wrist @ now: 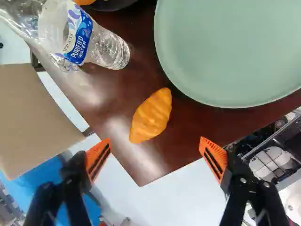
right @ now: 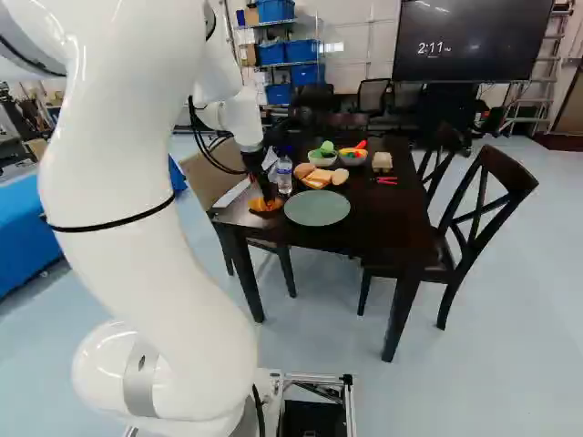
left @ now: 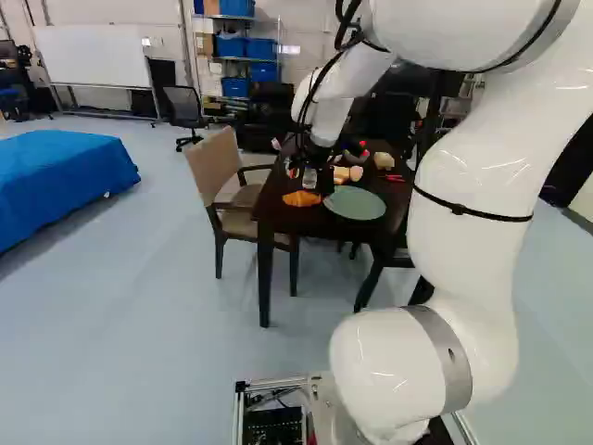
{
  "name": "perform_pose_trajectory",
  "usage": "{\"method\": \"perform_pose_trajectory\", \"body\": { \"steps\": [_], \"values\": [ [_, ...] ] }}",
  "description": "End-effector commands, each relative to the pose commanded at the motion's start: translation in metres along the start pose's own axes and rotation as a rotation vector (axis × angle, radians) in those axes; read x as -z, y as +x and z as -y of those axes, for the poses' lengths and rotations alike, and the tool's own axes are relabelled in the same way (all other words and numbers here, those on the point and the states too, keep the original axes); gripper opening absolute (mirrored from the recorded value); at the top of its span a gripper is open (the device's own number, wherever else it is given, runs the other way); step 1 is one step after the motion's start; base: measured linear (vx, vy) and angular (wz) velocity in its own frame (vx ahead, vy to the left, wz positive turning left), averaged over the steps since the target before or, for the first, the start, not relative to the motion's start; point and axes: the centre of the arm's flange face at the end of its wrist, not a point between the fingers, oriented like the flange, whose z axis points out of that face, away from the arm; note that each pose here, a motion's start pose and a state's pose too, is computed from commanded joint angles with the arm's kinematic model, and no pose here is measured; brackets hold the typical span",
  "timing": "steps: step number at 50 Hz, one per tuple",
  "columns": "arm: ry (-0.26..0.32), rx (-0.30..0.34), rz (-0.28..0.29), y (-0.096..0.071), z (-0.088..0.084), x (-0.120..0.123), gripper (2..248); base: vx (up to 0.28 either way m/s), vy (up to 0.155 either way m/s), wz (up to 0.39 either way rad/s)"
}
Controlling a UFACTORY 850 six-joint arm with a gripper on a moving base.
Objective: Move the croissant to the empty plate
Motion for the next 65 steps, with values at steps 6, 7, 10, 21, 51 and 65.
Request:
{"method": "perform_pose_trajectory", "body": {
  "steps": [6, 7, 10, 21, 51, 65],
  "values": [
    [0.000, 0.000, 0.000, 0.0000, 0.0000, 0.0000, 247, 0.000, 0.000, 0.000],
    [0.000, 0.000, 0.000, 0.0000, 0.0000, 0.0000, 247, 0.000, 0.000, 0.000],
    [0.000, -0.006, 0.000, 0.0000, 0.0000, 0.0000, 247, 0.000, 0.000, 0.000],
    [0.000, -0.097, 0.000, 0.0000, 0.0000, 0.0000, 247, 0.000, 0.000, 0.000],
    [0.000, -0.410, 0.000, 0.0000, 0.0000, 0.0000, 247, 0.000, 0.000, 0.000],
    [0.000, -0.558, 0.000, 0.0000, 0.0000, 0.0000, 247, 0.000, 0.000, 0.000]
  ]
}}
